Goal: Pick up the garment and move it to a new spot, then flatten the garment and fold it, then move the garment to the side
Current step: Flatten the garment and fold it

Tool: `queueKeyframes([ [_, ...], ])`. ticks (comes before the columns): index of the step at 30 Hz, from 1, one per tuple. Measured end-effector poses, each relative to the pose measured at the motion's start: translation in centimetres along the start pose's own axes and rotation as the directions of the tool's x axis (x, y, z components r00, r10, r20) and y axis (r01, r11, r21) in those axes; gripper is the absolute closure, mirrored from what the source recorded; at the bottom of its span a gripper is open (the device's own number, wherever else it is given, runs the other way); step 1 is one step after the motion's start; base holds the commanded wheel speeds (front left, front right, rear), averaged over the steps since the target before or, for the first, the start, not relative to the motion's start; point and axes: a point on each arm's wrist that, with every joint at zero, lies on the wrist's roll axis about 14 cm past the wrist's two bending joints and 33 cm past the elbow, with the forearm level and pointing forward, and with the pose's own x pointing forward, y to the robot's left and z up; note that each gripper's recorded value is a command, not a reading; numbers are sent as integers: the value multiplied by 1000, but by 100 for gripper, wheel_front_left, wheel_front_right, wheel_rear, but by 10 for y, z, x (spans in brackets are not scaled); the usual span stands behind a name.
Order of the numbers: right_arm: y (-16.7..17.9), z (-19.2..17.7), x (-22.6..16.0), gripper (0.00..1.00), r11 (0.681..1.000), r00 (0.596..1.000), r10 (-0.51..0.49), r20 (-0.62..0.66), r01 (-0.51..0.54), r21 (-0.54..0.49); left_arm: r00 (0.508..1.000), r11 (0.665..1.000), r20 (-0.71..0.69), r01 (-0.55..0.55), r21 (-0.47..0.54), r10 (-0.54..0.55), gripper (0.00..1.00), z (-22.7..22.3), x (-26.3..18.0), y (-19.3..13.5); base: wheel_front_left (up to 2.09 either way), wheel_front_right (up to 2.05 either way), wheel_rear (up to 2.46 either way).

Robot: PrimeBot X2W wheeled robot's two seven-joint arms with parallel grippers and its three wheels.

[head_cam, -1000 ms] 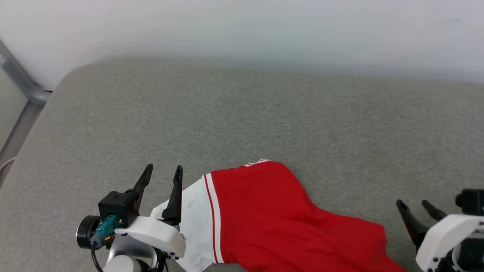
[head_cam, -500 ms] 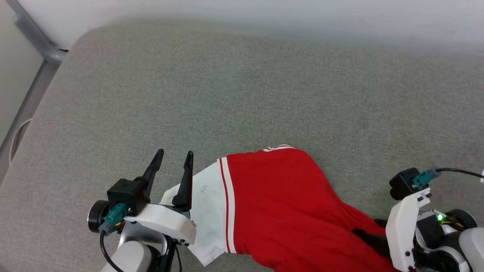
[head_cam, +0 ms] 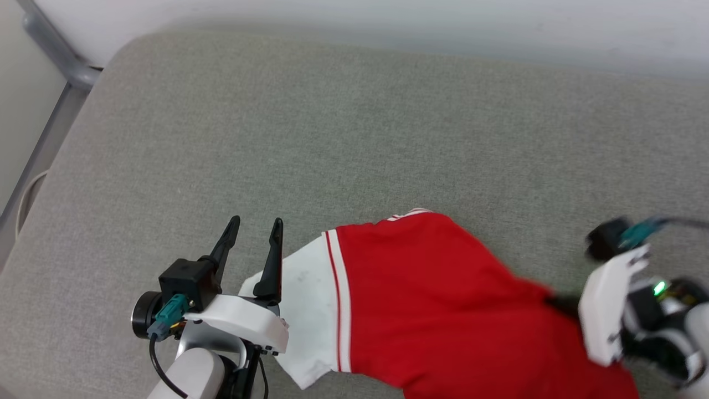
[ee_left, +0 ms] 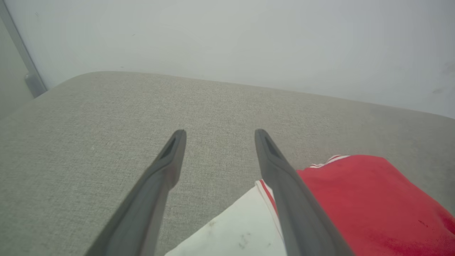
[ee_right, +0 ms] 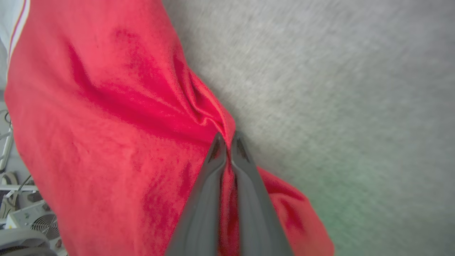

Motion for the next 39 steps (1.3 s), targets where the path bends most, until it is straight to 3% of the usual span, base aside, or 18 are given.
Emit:
queueKeyframes([
  [3, -26, 49, -26, 100, 996, 981, -89, 170, 92, -9, 1000, 1000, 14, 7, 1, -7, 0, 5, 0, -2, 0, 0, 0],
  [6, -52, 84, -58, 100, 983, 937, -177, 300, 181, 13, 1000, 1000, 22, 20, 0, -20, 0, 7, -1, -6, 0, 0, 0],
  [11, -98, 98, -108, 100, 940, 846, -341, 410, 312, 139, 999, 999, 30, 44, -5, -44, 0, 10, -4, -16, 0, 0, 0],
  [14, -120, 64, -117, 100, 901, 823, -427, 376, 352, 254, 998, 998, 27, 58, -14, -58, 0, 10, -6, -21, 0, 0, 0],
  [20, -119, -50, -97, 100, 809, 850, -482, 214, 337, 482, 997, 997, 8, 80, -15, -80, 0, 7, -9, -28, 0, 0, 0],
  [23, -105, -82, -87, 100, 778, 860, -477, 182, 317, 543, 996, 996, 9, 94, -7, -94, 0, 10, -7, -32, 0, 0, 0],
  [24, -102, -84, -86, 90, 772, 855, -483, 192, 312, 554, 995, 995, 9, 98, -5, -98, 0, 10, -6, -33, 0, 0, 0],
  [25, -101, -83, -87, 51, 768, 846, -490, 210, 305, 563, 995, 995, 7, 103, -4, -103, 0, 10, -6, -34, 0, 0, 0],
  [26, -99, -84, -87, 0, 764, 840, -495, 223, 299, 572, 994, 994, 3, 109, -3, -109, 0, 10, -6, -36, 0, 0, 0],
  [29, -100, -72, -96, 0, 761, 782, -541, 309, 299, 575, 993, 993, -2, 119, -1, -119, 0, 10, -7, -38, 0, 0, 0],
  [31, -102, -56, -108, 0, 768, 719, -575, 391, 310, 560, 993, 993, -3, 120, 2, -120, 0, 11, -8, -38, 0, 0, 0],
  [32, -102, -56, -108, 0, 768, 719, -575, 391, 310, 560, 993, 993, -3, 120, 2, -120, 0, 11, -8, -38, 0, 0, 0],
  [33, -102, -41, -119, 0, 777, 649, -596, 472, 319, 542, 993, 993, -3, 121, 5, -121, 0, 12, -10, -38, 0, 0, 0],
  [34, -102, -41, -119, 0, 777, 649, -596, 472, 319, 542, 993, 993, -3, 121, 5, -121, 0, 12, -10, -38, 0, 0, 0],
  [36, -98, -24, -133, 0, 787, 573, -605, 553, 324, 525, 993, 993, -1, 120, 9, -120, 0, 13, -12, -37, 0, 0, 0],
  [37, -93, -9, -146, 0, 799, 502, -600, 623, 332, 502, 993, 993, 1, 115, 10, -115, 0, 14, -14, -35, 0, 0, 0],
  [38, -93, -9, -146, 0, 799, 502, -600, 623, 332, 502, 993, 993, 1, 115, 10, -115, 0, 14, -14, -35, 0, 0, 0],
  [39, -88, -3, -150, 0, 805, 475, -593, 651, 336, 488, 994, 993, 0, 114, 8, -114, 0, 14, -15, -35, 0, 0, 0],
])
